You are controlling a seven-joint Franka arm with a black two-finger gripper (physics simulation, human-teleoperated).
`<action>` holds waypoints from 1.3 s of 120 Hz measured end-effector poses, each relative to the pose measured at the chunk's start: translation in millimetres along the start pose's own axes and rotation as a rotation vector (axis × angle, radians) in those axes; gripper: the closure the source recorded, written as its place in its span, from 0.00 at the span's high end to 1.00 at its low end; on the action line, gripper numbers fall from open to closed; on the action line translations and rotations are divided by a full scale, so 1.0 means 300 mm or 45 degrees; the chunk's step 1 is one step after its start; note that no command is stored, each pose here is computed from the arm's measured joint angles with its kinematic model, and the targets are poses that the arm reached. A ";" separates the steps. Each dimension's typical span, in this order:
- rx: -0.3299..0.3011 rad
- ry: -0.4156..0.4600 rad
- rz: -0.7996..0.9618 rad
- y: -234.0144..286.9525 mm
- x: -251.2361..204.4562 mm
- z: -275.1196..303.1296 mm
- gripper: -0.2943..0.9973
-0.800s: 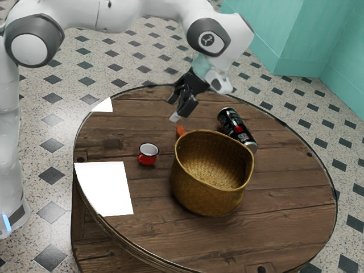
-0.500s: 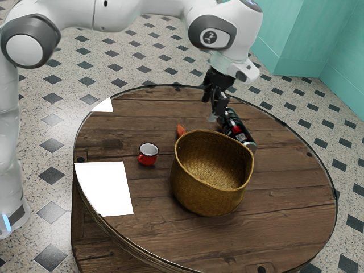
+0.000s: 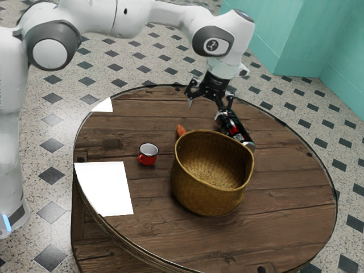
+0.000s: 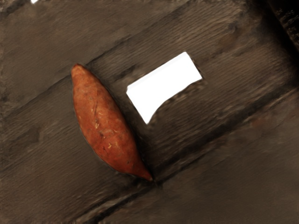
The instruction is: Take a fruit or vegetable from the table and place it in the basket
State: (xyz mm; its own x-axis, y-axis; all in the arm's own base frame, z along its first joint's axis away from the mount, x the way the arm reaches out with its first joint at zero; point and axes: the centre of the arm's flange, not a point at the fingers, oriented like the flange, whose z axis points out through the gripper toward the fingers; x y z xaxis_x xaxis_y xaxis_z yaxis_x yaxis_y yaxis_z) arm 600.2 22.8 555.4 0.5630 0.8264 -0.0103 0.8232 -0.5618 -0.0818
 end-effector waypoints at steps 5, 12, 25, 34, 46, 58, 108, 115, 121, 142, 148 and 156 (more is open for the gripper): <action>0.001 -0.025 -0.076 0.000 0.032 0.036 0.77; 0.005 -0.048 -0.144 0.025 0.033 0.074 0.77; 0.008 -0.072 -0.276 0.030 0.062 0.117 0.77; 0.007 -0.077 -0.362 0.010 0.099 0.132 0.77; 0.015 -0.095 -0.450 0.008 0.139 0.188 0.77; 0.005 -0.108 -0.530 -0.002 0.178 0.231 0.77; 0.037 -0.176 -0.656 -0.106 0.049 0.313 0.77; 0.047 -0.187 -0.670 -0.118 0.037 0.328 0.77; 0.054 -0.199 -0.682 -0.121 0.030 0.341 0.77; 0.035 -0.212 -0.774 -0.169 0.114 0.349 0.77; 0.039 -0.216 -0.796 -0.176 0.145 0.375 0.77; 0.045 -0.216 -0.801 -0.161 0.158 0.406 0.77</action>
State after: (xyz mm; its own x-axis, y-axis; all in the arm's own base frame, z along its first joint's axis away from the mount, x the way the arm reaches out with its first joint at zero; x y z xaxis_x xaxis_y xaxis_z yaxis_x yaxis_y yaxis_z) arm 578.1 93.5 437.5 -0.0474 0.9932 -0.1067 0.9872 0.0303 -0.1564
